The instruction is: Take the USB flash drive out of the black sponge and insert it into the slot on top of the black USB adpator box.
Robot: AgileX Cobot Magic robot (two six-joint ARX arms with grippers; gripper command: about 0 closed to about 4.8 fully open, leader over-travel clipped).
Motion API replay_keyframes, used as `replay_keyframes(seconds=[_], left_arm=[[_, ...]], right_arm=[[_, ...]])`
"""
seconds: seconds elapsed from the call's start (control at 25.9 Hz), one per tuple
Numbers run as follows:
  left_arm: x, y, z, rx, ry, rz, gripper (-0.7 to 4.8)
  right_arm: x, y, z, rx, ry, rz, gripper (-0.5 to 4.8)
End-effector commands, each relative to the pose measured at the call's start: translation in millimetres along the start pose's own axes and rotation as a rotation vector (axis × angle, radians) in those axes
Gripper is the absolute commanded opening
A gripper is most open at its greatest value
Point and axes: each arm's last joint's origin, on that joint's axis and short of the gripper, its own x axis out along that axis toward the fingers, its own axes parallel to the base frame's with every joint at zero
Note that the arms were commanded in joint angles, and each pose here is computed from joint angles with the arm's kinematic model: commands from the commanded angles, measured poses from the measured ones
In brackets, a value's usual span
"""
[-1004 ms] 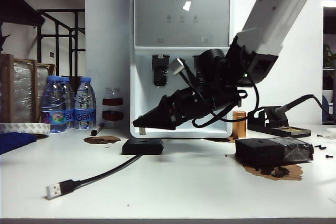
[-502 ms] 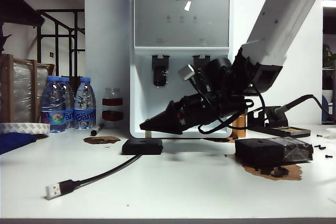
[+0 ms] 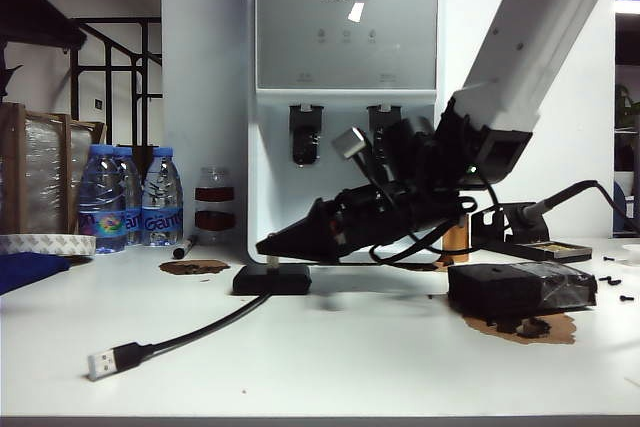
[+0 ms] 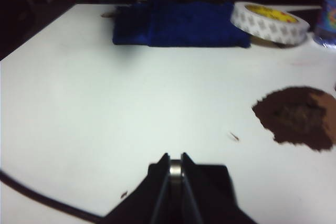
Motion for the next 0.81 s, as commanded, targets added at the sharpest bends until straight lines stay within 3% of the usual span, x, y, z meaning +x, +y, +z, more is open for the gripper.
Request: replay_keyframes(seconds=[0.04, 0.39, 0.81], left_arm=[[0, -0.3, 1, 0.014, -0.021, -0.014, -0.04], [4, -2.9, 3, 0.024, -0.019, -0.036, -0.04], [5, -2.8, 3, 0.024, -0.020, -0.037, -0.04]], right_arm=[[6, 2, -4, -0.016, 0.028, -0.020, -0.03], [-5, -6, -8, -0.045, 0.064, -0.086, -0.02], [-10, -2, -13, -0.016, 0.039, -0.010, -0.02]])
